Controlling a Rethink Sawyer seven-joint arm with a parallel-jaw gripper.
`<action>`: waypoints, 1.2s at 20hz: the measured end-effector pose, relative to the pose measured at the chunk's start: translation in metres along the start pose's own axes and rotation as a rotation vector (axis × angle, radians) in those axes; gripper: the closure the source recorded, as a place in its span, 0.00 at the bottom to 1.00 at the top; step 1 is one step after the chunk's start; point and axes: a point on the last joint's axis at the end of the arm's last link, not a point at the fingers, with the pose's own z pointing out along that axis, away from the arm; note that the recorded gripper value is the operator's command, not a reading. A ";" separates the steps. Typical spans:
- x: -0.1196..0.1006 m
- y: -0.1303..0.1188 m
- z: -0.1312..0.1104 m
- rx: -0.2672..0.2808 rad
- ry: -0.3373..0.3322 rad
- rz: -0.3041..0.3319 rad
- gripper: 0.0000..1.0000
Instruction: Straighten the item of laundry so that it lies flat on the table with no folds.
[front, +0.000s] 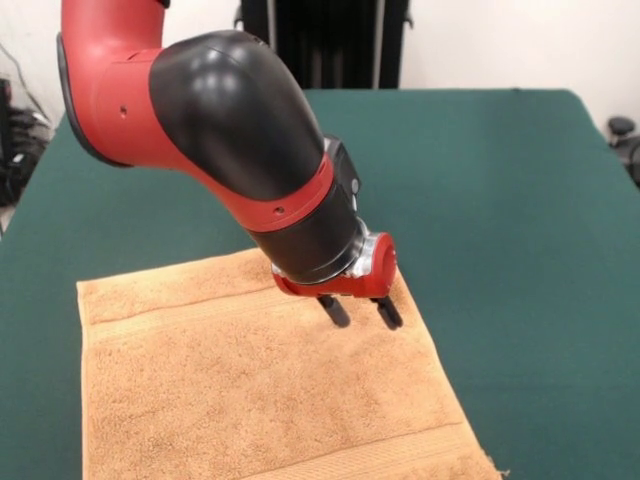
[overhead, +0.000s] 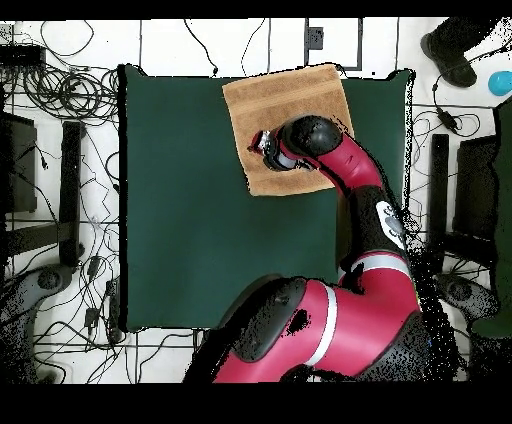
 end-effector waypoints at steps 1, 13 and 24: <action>0.000 0.000 0.000 -0.001 0.000 0.001 0.00; 0.005 0.005 0.002 0.040 -0.035 -0.015 0.00; 0.014 0.008 0.003 0.086 -0.052 -0.027 0.00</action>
